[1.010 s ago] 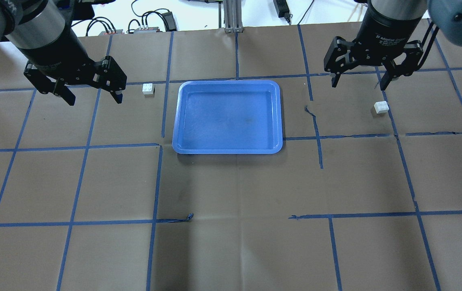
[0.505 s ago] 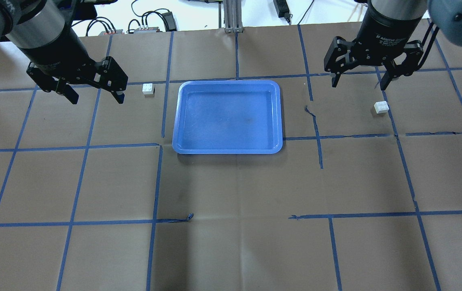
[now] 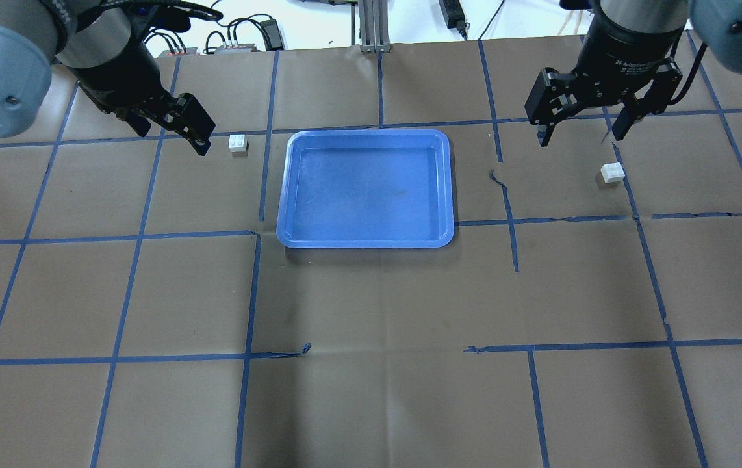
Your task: Assemble white blocks and place on blue tray
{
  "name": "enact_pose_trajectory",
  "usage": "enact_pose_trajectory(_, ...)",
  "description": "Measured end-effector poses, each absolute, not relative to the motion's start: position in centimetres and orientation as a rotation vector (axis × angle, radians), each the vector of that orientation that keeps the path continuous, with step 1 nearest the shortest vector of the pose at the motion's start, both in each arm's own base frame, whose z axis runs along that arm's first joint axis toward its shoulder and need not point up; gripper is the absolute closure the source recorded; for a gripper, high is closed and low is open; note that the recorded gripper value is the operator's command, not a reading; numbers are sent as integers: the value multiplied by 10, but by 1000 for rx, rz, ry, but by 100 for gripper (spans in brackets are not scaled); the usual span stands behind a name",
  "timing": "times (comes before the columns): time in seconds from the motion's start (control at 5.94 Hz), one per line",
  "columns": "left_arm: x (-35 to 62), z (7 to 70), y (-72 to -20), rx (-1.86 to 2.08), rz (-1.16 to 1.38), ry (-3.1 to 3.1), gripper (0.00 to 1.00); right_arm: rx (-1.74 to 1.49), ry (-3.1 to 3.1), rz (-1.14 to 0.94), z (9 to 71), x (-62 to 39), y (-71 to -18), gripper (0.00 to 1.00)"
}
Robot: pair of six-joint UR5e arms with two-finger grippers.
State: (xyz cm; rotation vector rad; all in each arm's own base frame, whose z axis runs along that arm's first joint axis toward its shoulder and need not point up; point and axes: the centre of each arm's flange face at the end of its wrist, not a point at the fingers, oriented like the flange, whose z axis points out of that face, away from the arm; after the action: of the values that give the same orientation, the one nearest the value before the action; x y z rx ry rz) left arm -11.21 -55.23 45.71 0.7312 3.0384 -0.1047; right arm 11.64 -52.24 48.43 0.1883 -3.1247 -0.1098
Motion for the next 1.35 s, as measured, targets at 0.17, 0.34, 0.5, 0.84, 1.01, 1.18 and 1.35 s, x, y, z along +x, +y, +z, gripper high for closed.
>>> enact_pose_trajectory(0.17,-110,430,-578,952,-123,2963,1,303,-3120,-111,483,100,-528,0)
enact_pose_trajectory(0.34,-108,403,-602,1195,-139,2857,1,331,-3122,-111,485,78,-532,0)
enact_pose_trajectory(0.5,-106,373,-630,1416,-139,2746,1,372,-3125,-112,486,65,-533,0)
enact_pose_trajectory(0.84,-104,323,-686,1826,-99,2500,1,901,-3028,-75,489,55,-535,0)
enact_pose_trajectory(1.01,-102,303,-705,1985,-78,2380,1,1216,-2908,-33,489,45,-540,0)
enact_pose_trajectory(1.18,-100,285,-723,2063,-64,2316,1,1456,-2784,-5,488,28,-546,0)
enact_pose_trajectory(1.35,-98,265,-747,2136,-59,2248,1,1674,-2655,-2,482,9,-553,0)
